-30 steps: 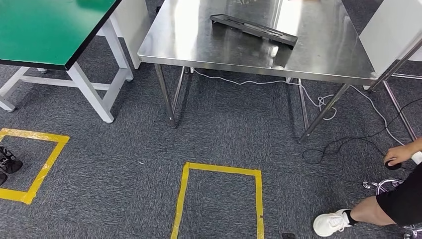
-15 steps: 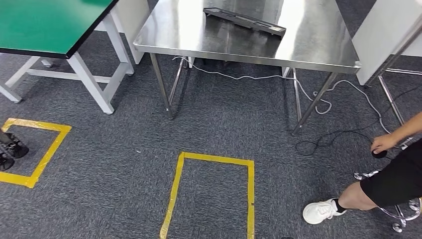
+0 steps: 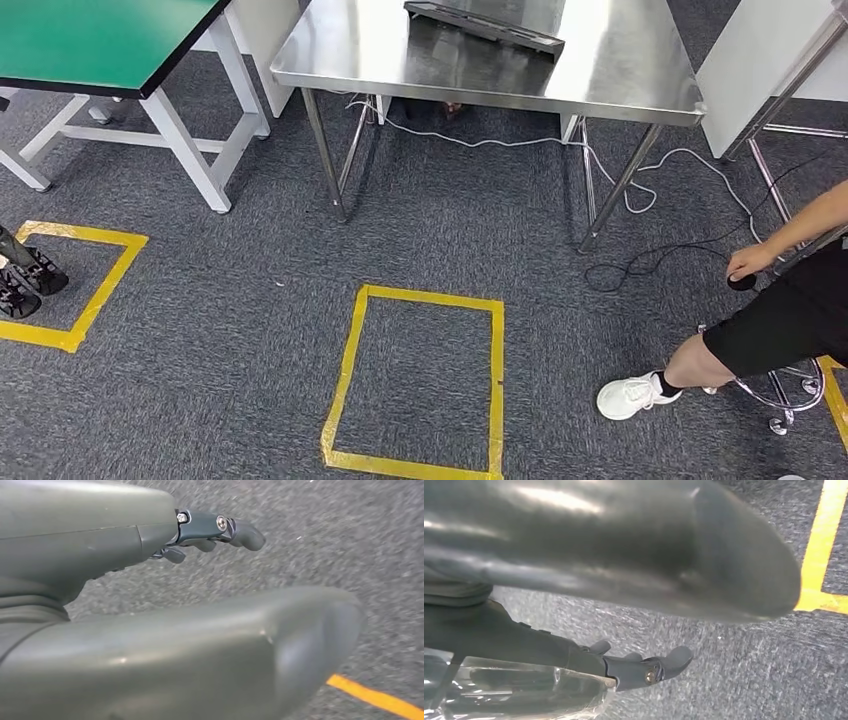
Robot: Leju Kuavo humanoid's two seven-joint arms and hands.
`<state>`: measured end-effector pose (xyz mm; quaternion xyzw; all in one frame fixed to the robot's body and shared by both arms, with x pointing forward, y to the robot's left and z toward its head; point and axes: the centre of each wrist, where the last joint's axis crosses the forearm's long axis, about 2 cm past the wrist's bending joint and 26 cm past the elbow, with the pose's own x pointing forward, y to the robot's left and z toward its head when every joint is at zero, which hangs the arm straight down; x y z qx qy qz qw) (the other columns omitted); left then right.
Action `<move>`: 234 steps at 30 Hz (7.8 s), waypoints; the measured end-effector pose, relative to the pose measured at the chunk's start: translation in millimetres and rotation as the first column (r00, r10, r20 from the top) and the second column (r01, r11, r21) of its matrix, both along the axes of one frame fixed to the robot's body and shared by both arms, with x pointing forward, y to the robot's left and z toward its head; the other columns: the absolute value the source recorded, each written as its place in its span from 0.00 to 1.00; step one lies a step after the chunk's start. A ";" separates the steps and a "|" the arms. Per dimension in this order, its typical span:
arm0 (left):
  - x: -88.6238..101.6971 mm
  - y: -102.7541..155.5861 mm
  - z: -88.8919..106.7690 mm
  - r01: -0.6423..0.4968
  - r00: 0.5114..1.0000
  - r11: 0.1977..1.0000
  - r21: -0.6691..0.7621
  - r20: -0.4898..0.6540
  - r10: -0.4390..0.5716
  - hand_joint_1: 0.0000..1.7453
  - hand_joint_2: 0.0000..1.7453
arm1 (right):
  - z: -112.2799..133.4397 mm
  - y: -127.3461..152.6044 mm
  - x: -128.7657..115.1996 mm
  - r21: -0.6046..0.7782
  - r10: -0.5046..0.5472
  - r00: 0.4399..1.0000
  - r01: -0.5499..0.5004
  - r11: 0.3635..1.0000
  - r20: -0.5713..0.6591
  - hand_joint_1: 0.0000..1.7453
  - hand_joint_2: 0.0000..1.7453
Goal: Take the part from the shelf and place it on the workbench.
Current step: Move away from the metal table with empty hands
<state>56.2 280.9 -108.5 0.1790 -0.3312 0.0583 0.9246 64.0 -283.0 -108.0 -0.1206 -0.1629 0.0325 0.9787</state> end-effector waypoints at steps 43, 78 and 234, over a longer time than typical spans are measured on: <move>-6.1 -8.0 -0.4 0.022 0.999 1.000 0.004 -0.037 -0.022 0.00 0.00 | -1.2 5.4 -9.1 0.004 0.030 0.999 -0.030 1.000 -0.032 0.00 0.00; -10.4 -3.9 -1.1 0.044 0.999 0.999 0.018 -0.028 -0.043 0.00 0.00 | -1.1 8.8 -8.8 0.010 0.055 0.997 -0.055 0.998 -0.057 0.00 0.00; -5.4 -23.1 0.1 0.141 0.988 0.989 -0.043 -0.050 -0.143 0.00 0.00 | -1.1 13.6 -11.0 -0.009 0.064 0.989 -0.066 0.998 -0.133 0.00 0.00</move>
